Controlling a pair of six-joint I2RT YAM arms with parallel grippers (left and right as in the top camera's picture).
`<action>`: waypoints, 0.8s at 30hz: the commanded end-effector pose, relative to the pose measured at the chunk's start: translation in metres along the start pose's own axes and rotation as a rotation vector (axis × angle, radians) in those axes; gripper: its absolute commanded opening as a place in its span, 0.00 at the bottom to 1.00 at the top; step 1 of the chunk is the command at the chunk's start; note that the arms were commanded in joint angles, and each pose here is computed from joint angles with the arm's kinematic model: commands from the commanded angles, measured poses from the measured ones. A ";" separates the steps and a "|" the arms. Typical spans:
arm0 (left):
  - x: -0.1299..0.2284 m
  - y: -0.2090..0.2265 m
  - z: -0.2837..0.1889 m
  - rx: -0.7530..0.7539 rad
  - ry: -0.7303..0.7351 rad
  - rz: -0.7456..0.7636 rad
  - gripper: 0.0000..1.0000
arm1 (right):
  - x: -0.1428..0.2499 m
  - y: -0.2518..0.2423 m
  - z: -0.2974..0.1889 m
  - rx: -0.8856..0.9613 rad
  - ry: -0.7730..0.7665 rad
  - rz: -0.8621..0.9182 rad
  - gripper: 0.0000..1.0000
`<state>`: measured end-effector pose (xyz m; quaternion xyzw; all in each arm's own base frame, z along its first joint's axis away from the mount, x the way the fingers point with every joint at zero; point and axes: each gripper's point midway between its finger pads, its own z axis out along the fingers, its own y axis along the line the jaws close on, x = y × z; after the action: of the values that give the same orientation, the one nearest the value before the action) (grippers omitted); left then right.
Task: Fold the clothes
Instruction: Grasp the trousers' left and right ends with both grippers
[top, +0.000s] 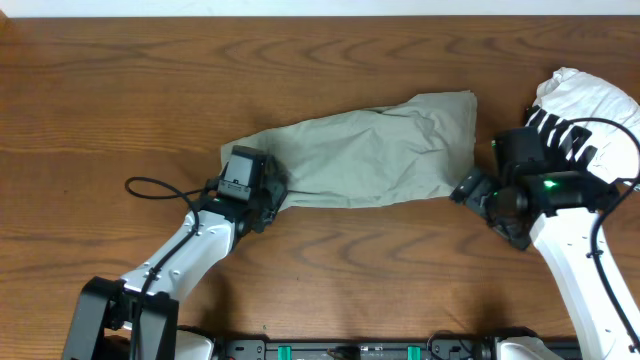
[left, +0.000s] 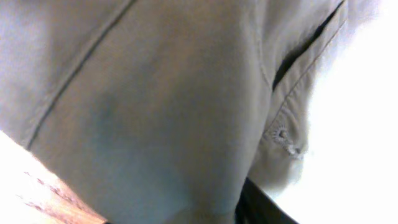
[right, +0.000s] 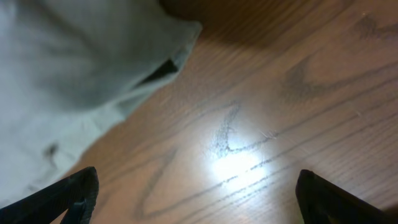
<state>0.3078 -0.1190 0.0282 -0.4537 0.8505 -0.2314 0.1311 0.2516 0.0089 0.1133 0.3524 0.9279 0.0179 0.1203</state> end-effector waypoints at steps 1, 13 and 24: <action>-0.017 -0.002 -0.003 0.003 -0.044 0.027 0.24 | -0.002 -0.002 0.001 -0.038 0.022 0.072 0.99; -0.041 0.014 -0.008 -0.025 -0.040 0.043 0.19 | 0.039 0.044 0.032 -0.336 0.251 0.235 0.99; -0.039 0.021 -0.009 -0.048 -0.022 0.039 0.19 | 0.054 0.048 0.068 -0.420 0.273 0.388 0.99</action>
<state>0.3079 -0.0775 0.0224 -0.4496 0.8590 -0.2081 0.1291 0.2581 0.0711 0.0393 0.4649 0.8443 0.2586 0.0648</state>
